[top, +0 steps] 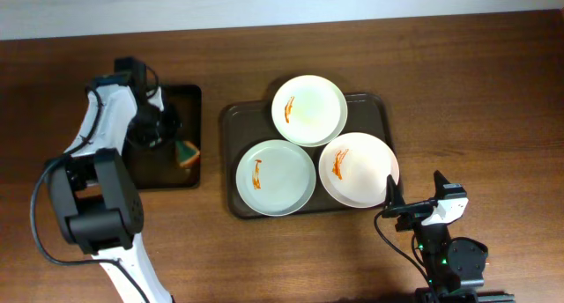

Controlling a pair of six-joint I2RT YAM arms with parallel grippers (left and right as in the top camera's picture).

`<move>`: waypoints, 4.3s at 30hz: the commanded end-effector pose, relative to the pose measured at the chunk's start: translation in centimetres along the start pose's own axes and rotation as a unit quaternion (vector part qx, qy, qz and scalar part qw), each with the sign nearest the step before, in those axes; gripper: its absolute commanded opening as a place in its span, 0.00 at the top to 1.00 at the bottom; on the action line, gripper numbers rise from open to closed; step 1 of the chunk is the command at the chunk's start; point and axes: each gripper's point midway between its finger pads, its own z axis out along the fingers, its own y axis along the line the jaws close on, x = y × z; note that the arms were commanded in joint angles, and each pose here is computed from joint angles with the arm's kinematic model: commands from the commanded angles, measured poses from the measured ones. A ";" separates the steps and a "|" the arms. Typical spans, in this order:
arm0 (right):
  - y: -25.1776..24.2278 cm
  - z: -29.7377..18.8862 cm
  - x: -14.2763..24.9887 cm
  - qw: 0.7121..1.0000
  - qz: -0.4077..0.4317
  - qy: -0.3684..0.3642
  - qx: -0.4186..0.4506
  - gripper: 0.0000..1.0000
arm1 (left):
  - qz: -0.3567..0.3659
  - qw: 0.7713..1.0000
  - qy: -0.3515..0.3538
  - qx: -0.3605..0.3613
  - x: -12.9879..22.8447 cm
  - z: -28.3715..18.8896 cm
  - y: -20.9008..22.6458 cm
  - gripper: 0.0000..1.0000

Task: Clean dirty plates on tray and stack at the side
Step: 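Lift the sponge with the left gripper out of the black tray, then move the sponge with the left gripper onto the lower-left plate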

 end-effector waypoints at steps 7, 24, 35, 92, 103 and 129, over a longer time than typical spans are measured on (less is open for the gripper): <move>0.1 0.0 0.2 1.000 -0.001 0.002 -0.001 0.02 | 0.030 0.985 -0.164 -0.048 -6.3 -11.5 -1.8 1.00; 0.1 0.0 0.2 1.000 -0.001 0.002 -0.002 0.02 | 0.054 0.944 -0.304 -0.116 -5.4 -21.8 -1.0 1.00; 0.1 0.0 0.2 1.000 -0.001 0.002 -0.002 0.02 | 0.074 0.949 -0.300 -0.057 -5.4 -20.6 -2.9 1.00; 0.1 0.0 0.2 1.000 -0.001 0.002 -0.002 0.02 | 0.232 0.926 -0.273 0.116 6.6 -22.1 -12.6 1.00; 0.3 0.0 0.3 0.999 0.049 0.003 -0.007 0.02 | 0.322 0.945 0.057 0.013 15.6 3.8 -18.3 1.00; 12.1 -5.3 -4.8 0.925 0.060 -0.053 -0.372 0.02 | 0.214 0.971 0.022 -0.107 9.5 -9.8 -14.2 0.00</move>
